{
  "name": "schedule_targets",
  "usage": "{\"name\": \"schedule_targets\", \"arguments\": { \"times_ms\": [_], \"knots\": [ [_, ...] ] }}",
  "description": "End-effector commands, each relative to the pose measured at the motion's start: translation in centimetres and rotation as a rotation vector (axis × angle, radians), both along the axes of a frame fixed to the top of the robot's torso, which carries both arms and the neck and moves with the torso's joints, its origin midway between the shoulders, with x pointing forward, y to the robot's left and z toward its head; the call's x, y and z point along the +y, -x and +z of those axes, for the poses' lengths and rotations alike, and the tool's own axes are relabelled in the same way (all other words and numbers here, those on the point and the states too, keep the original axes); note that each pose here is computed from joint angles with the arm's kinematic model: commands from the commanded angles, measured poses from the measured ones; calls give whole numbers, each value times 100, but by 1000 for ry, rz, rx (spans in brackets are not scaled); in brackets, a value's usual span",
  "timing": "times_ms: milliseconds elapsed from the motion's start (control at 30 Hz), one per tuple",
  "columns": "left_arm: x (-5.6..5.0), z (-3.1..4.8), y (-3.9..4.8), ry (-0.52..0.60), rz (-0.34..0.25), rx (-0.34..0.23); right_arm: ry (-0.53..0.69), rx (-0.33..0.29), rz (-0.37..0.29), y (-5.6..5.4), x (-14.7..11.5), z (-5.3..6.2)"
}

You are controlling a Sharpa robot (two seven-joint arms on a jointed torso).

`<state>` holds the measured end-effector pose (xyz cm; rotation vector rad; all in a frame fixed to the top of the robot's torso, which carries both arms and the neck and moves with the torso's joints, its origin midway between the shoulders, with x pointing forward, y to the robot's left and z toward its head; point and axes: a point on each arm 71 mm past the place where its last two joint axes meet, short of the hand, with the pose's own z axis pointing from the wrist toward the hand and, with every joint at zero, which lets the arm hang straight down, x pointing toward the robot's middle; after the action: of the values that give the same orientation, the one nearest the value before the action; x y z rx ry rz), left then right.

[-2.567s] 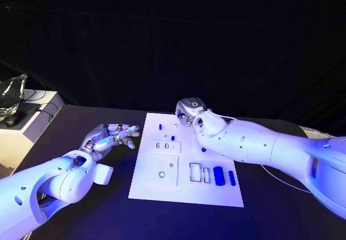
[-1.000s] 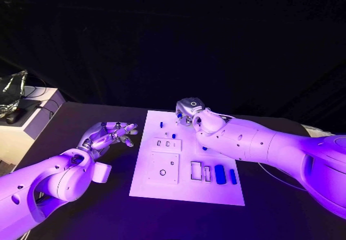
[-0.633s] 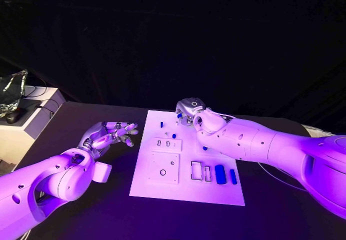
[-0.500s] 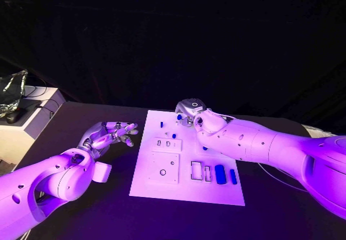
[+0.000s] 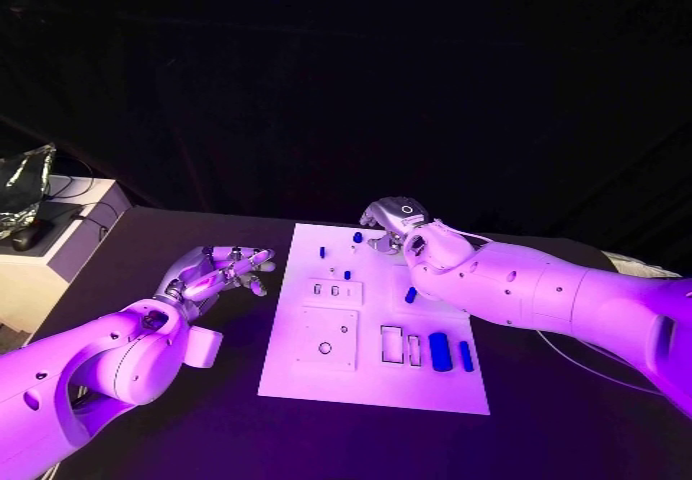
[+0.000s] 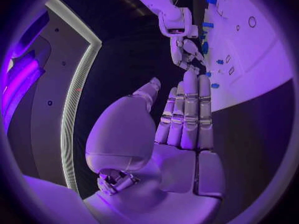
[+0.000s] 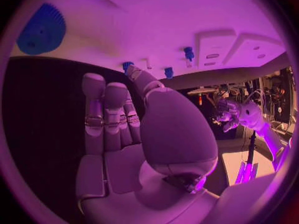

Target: Assemble the parts on the task board

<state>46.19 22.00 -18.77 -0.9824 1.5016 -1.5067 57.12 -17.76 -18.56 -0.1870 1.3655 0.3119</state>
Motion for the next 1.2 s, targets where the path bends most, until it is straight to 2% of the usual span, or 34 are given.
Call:
{"name": "schedule_targets", "arguments": {
  "times_ms": [33,200,300,433,567,800,1200],
  "knots": [
    [-22,7,0,8,-20,-2,-143,-25,-26,54,-153,114],
    [-18,10,1,15,-44,-12,-284,45,-64,143,-422,176],
    [-15,13,-1,7,-50,-24,-343,126,-96,182,-612,194],
    [-12,11,-5,-5,-49,-32,-375,221,-138,206,-832,180],
    [-12,7,-8,-11,-46,-32,-375,277,-174,216,-1001,155],
    [-18,4,-13,-14,-40,-35,-334,329,-207,200,-1147,113],
    [-25,2,-16,-13,-42,-35,-293,381,-225,159,-1116,26]
  ]
}}
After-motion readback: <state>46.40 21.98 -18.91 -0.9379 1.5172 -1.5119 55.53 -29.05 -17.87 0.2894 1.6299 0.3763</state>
